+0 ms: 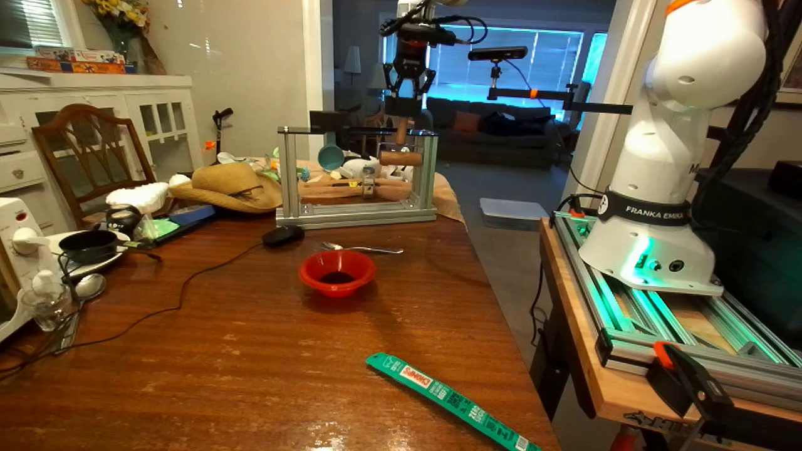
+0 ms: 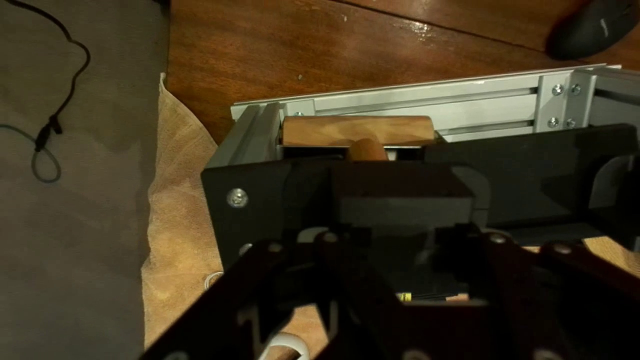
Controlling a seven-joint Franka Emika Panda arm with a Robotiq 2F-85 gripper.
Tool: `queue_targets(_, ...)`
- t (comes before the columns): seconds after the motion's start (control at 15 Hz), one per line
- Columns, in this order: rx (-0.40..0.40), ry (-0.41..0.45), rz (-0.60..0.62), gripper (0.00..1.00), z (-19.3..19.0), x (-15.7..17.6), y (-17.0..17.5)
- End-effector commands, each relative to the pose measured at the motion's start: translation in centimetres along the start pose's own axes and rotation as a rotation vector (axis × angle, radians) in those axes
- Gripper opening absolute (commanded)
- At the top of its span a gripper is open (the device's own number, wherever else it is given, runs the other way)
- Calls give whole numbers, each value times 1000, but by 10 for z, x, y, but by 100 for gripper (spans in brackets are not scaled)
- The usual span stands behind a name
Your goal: Use the wooden object to roll on the green packet
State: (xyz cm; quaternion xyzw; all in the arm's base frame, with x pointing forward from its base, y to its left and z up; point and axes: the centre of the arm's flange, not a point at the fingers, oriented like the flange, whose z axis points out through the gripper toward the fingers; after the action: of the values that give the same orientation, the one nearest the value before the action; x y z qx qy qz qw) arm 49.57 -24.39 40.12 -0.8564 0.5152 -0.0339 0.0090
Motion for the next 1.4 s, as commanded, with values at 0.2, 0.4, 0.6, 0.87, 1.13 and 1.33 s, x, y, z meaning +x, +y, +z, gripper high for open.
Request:
queue_targets(0.2,-34,-44,4,22,2,-39,17)
queue_targets(0.4,-25,-82,17,22,17,-62,21)
queue_targets(0.6,-15,-133,14,22,36,-93,22)
queue_targets(0.87,-41,-172,-76,22,64,-148,20)
queue_targets(1.13,-32,-142,-159,22,87,-211,4)
queue_targets(1.33,-25,-107,-223,22,101,-254,-4)
